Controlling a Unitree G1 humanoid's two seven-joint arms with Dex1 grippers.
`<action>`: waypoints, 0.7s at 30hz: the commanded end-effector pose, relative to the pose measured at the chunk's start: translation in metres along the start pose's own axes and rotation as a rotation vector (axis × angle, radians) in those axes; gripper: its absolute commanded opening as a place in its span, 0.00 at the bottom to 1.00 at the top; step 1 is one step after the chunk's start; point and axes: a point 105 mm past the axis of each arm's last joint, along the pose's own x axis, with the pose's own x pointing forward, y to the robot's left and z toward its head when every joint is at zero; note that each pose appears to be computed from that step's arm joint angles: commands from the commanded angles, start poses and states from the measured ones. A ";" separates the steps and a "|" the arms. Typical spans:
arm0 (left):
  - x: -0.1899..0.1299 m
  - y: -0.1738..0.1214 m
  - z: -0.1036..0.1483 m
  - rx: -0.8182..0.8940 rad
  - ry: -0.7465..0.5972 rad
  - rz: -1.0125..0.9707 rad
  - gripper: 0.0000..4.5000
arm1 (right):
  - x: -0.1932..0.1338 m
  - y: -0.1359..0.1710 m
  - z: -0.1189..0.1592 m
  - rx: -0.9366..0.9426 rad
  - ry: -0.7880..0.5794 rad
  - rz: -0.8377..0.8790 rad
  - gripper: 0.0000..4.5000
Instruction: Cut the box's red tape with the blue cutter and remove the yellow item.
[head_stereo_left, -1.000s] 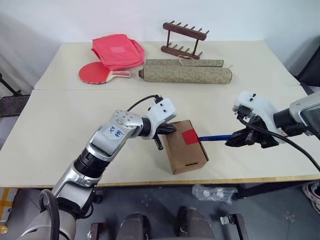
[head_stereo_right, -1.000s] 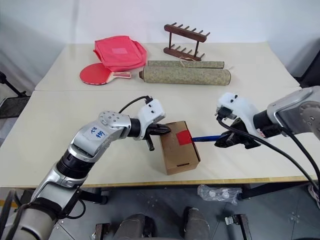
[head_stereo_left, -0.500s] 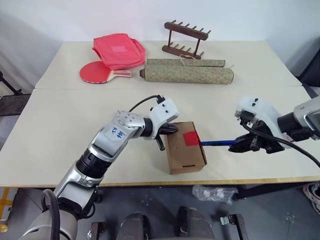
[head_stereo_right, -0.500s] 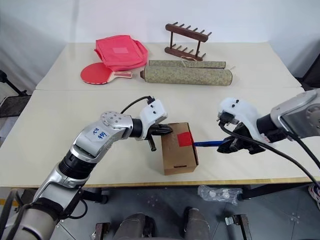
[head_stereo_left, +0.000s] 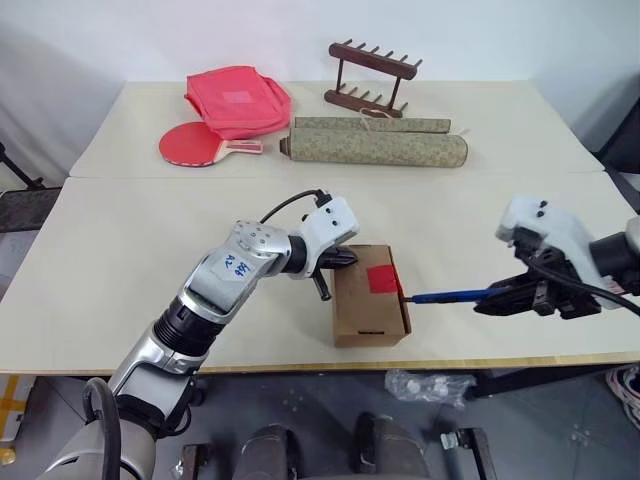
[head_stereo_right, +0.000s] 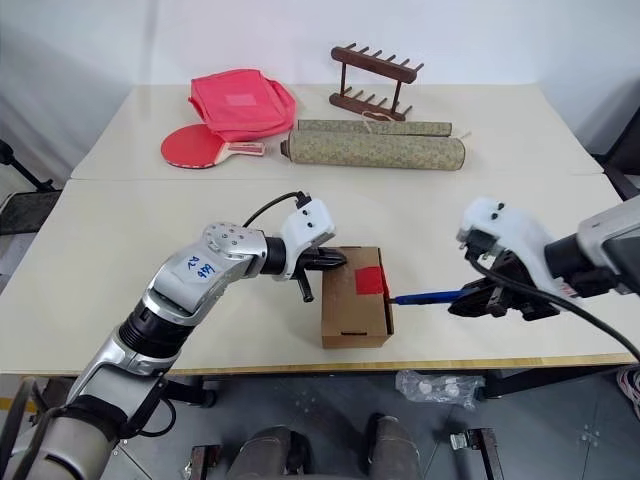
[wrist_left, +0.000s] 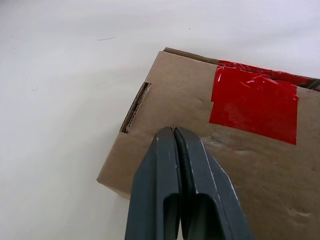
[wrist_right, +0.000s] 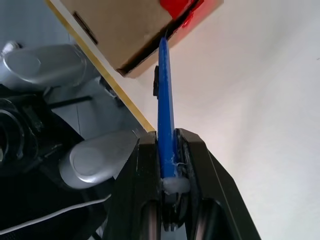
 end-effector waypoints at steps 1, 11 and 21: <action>0.007 0.004 -0.039 -0.065 0.141 0.016 0.01 | -0.027 -0.017 0.008 -0.025 -0.090 -0.127 0.04; 0.011 0.005 -0.031 -0.046 0.111 -0.005 0.01 | -0.014 -0.100 -0.010 0.088 -0.481 -0.373 0.04; -0.008 0.020 -0.003 -0.055 -0.040 0.027 0.00 | 0.052 -0.143 -0.077 0.343 -0.545 -0.452 0.20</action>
